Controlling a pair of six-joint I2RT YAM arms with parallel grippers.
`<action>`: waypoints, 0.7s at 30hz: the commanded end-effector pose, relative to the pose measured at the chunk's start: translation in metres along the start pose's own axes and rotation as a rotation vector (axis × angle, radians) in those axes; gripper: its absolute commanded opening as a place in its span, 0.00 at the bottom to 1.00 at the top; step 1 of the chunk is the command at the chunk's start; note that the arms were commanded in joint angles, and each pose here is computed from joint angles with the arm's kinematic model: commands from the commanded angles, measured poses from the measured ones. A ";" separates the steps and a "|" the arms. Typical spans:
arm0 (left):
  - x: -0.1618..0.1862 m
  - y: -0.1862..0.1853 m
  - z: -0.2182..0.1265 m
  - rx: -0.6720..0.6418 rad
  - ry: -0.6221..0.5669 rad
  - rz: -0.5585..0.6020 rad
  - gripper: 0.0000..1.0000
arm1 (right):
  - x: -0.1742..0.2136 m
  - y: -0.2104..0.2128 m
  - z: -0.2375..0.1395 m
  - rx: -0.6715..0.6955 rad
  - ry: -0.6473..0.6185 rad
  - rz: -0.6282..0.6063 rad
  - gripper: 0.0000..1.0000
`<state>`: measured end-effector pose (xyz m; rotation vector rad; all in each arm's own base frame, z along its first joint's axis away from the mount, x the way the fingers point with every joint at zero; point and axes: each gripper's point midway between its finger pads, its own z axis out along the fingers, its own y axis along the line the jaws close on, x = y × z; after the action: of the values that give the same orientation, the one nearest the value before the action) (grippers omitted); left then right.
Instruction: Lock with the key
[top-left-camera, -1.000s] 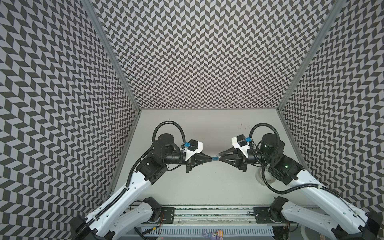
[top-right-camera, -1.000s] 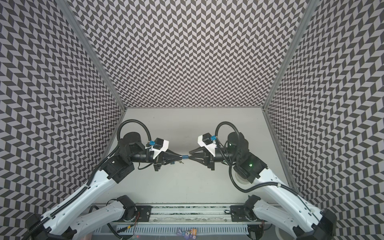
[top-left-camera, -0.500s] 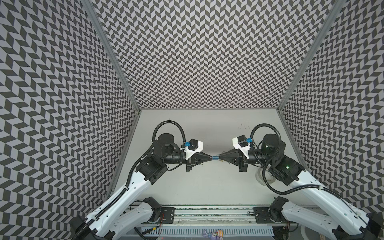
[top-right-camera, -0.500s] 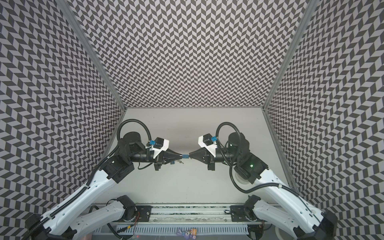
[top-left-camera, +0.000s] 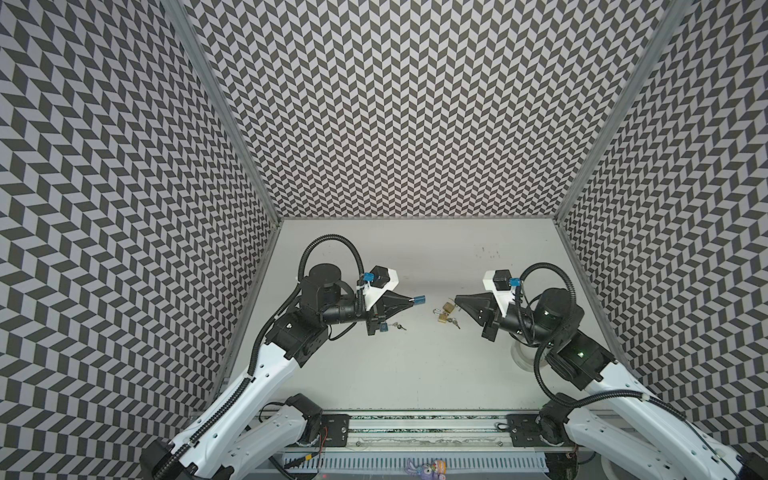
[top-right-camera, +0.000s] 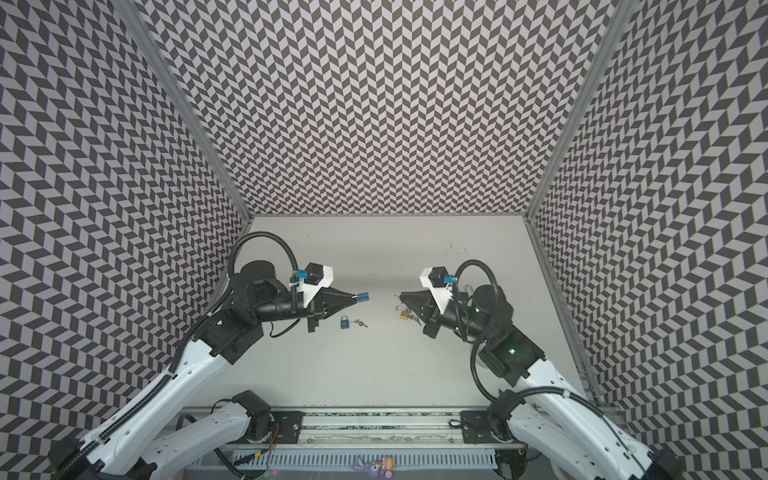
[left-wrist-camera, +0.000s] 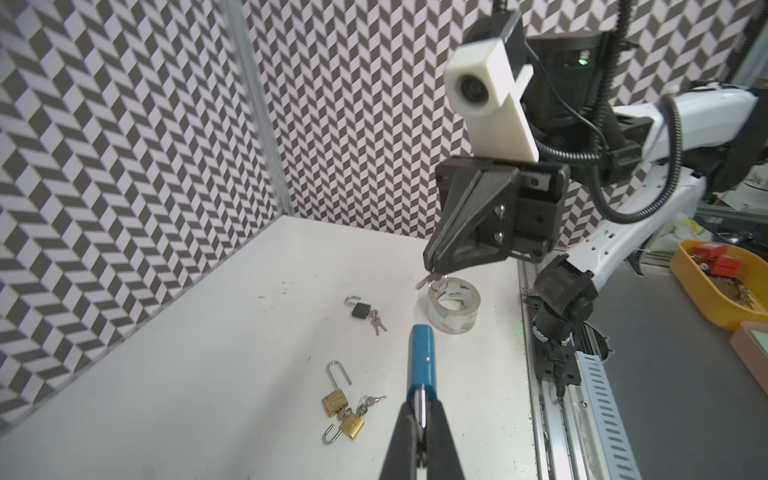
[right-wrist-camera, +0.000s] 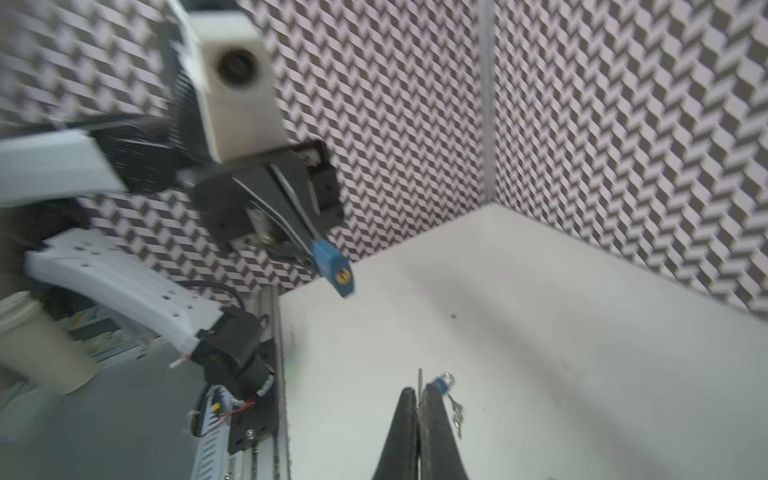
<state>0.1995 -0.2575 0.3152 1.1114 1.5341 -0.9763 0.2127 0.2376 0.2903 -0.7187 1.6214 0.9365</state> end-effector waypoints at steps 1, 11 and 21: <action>0.040 0.033 0.012 -0.132 0.134 -0.219 0.00 | -0.004 -0.043 -0.005 0.221 -0.134 0.145 0.00; 0.115 0.075 0.029 -0.307 0.398 -0.480 0.00 | 0.042 -0.087 0.001 0.423 -0.074 0.307 0.00; 0.149 0.078 0.046 -0.186 0.590 -0.289 0.00 | 0.082 -0.104 0.008 0.511 0.082 0.340 0.00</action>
<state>0.2740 -0.2455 0.1524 0.9351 2.3158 -0.7028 0.2764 0.1958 0.1795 -0.1667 2.0036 0.7037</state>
